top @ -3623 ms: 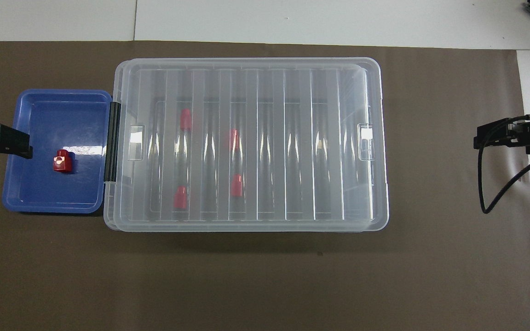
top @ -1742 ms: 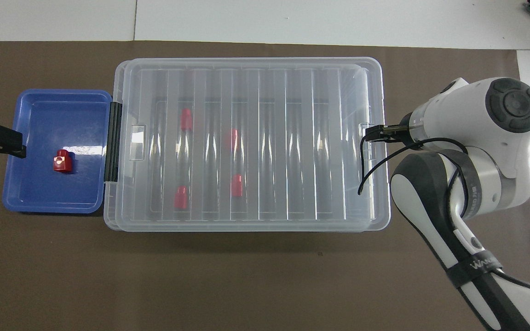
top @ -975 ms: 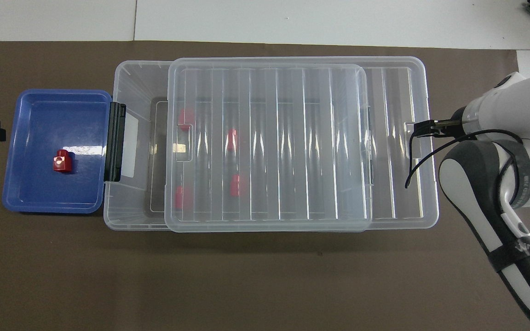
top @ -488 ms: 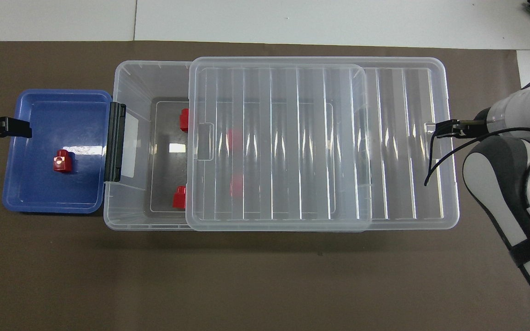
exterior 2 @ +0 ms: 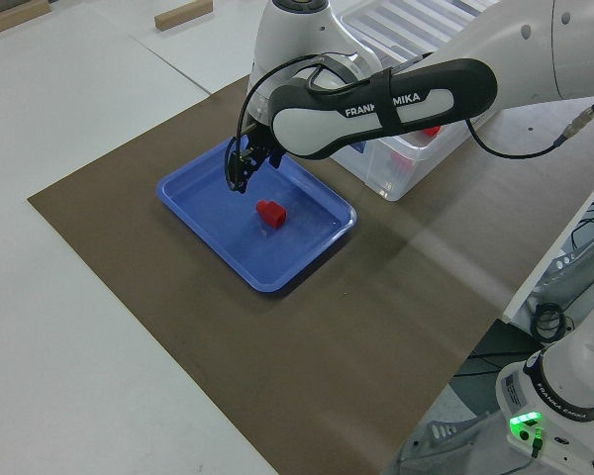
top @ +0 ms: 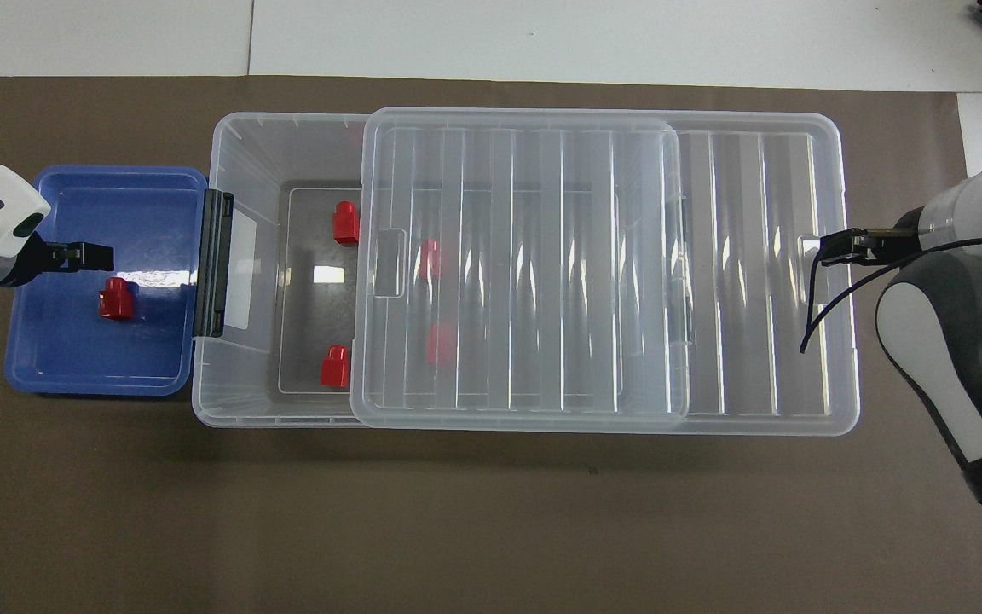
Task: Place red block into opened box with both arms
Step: 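Lower the left gripper onto the red block and grasp it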
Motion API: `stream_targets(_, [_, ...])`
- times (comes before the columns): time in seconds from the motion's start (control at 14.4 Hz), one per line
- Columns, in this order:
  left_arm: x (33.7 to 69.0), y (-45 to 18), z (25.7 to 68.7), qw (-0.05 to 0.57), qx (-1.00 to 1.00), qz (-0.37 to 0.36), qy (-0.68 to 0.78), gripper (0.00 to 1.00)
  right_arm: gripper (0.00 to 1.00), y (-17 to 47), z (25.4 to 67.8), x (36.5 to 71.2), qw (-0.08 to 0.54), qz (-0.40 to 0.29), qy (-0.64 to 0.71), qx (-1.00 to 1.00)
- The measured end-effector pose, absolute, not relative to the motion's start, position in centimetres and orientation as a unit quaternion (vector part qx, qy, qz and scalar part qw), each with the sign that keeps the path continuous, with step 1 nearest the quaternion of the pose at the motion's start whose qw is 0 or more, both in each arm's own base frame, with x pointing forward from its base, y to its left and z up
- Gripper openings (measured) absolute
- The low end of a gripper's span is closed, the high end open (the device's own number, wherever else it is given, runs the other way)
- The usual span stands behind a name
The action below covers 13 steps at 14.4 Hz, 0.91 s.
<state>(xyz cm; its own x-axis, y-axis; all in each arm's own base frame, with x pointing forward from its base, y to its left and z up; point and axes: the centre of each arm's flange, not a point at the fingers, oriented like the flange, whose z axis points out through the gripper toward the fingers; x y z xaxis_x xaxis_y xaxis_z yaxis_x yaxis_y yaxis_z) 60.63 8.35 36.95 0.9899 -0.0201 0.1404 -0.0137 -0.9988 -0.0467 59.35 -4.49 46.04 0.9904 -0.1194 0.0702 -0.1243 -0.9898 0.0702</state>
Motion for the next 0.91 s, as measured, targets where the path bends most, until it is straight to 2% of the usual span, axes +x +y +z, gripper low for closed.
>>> stream_targets(0.28, [59.8, 8.4, 31.5, 0.022, -0.997, -0.073, 0.008, 1.00, 1.00, -5.1, 46.9, 59.0, 0.037, 0.030, -0.067, 0.997])
stream_targets(0.91, [58.9, 9.1, 30.1, 0.020, -0.998, -0.061, -0.002, 1.00, 1.00, -7.3, 47.0, 58.7, 0.038, 0.028, -0.081, 0.996])
